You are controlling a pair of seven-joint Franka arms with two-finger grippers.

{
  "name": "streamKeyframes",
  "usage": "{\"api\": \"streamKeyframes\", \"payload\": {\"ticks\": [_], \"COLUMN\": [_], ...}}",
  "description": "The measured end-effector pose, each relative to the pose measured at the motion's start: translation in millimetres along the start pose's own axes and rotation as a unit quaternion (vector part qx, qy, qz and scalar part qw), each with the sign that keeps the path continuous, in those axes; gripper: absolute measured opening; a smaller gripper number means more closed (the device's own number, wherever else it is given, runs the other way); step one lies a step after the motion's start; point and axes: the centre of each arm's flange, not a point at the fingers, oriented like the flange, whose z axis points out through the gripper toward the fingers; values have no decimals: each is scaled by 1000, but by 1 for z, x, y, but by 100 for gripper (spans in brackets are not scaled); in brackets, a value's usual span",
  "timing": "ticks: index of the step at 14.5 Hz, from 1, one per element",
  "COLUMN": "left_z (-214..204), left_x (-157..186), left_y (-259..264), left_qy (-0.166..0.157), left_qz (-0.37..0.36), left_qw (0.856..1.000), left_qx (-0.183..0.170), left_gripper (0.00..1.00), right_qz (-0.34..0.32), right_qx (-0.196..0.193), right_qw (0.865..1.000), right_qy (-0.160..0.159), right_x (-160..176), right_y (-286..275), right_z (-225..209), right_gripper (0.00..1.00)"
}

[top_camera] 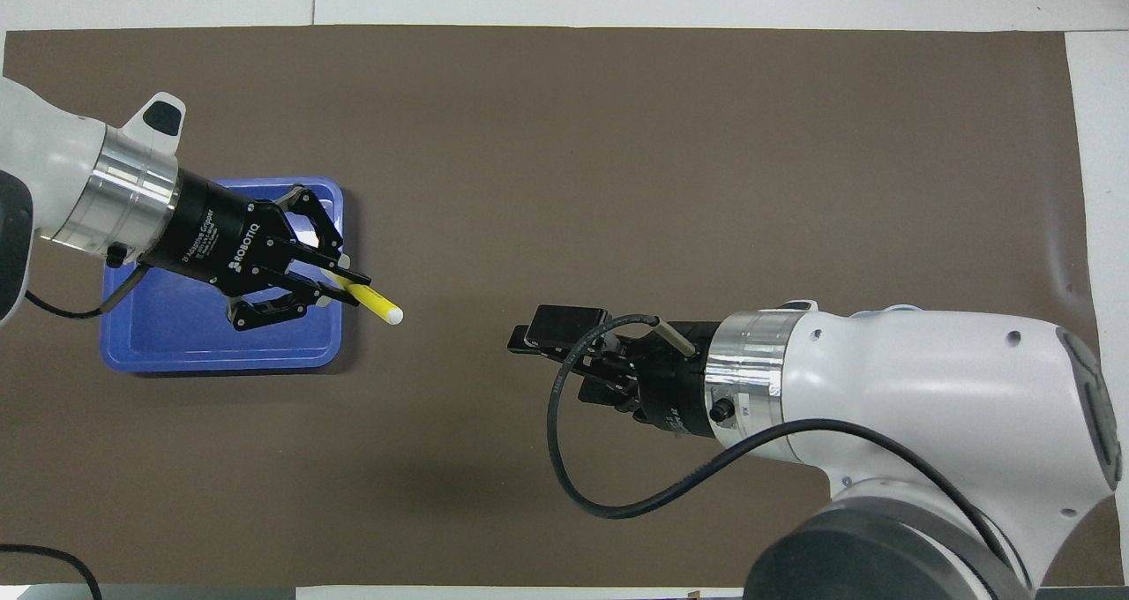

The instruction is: Transfer and insert pens with both arms

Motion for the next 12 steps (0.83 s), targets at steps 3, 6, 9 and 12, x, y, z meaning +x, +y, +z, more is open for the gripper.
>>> {"api": "streamKeyframes", "payload": {"ticks": [3, 6, 9, 12], "left_z": [7, 41, 67, 66], "left_x": [-24, -59, -87, -92], "left_y": [-14, -15, -23, -29], "left_qy": [-27, -19, -21, -26], "left_qz": [-90, -148, -174, -200], "left_qw": [995, 987, 983, 977], "left_qx": [-32, -58, -64, -69], "left_gripper": [17, 17, 17, 17], "right_qz": [-5, 7, 7, 0], "right_qx": [18, 22, 27, 21], "right_qw": [1000, 1000, 999, 999], "right_qy": [20, 21, 28, 33], "right_x": [-5, -16, -16, -14], "right_y": [-8, -13, -14, -13], "right_z": [5, 18, 21, 23], "right_gripper": [100, 100, 100, 96]}}
